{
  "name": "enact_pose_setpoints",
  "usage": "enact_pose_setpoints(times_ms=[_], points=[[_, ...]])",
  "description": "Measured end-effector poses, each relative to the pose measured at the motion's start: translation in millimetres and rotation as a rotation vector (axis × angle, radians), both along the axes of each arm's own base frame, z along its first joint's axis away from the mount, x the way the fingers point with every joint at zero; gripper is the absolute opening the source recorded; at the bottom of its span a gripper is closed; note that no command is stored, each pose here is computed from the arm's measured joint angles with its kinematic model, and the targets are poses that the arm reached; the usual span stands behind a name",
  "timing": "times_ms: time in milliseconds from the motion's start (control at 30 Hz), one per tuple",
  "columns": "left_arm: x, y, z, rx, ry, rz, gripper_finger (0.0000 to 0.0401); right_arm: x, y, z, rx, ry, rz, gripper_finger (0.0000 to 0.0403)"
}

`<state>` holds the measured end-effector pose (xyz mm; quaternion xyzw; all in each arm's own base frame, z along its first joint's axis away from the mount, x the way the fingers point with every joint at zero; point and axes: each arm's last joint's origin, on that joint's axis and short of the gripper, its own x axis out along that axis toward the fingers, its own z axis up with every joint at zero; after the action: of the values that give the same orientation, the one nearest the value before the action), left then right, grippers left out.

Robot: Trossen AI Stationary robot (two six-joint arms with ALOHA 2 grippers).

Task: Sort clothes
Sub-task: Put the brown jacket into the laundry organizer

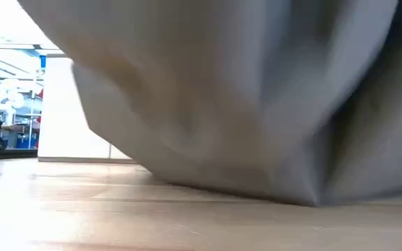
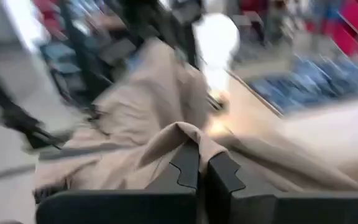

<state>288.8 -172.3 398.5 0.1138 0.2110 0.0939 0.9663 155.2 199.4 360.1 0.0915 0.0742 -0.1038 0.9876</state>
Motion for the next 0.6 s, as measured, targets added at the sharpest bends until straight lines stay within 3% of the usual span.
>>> enact_pose_setpoints(times_ms=[233, 433, 600], points=[[37.0, 69.3, -55.3, -0.052, 0.155, 0.120, 0.0000, -11.3, -81.0, -33.2, 0.135, 0.358, -0.262, 0.0000], [47.0, 96.4, -123.4, -0.221, 0.181, 0.098, 0.0000, -9.6, -106.1, -75.9, 0.218, 0.537, -0.344, 0.0000], [44.0, 104.3, -169.0, -0.310, 0.178, 0.160, 0.0000, -8.0, -122.3, -117.7, 0.272, 0.616, -0.402, 0.0000]])
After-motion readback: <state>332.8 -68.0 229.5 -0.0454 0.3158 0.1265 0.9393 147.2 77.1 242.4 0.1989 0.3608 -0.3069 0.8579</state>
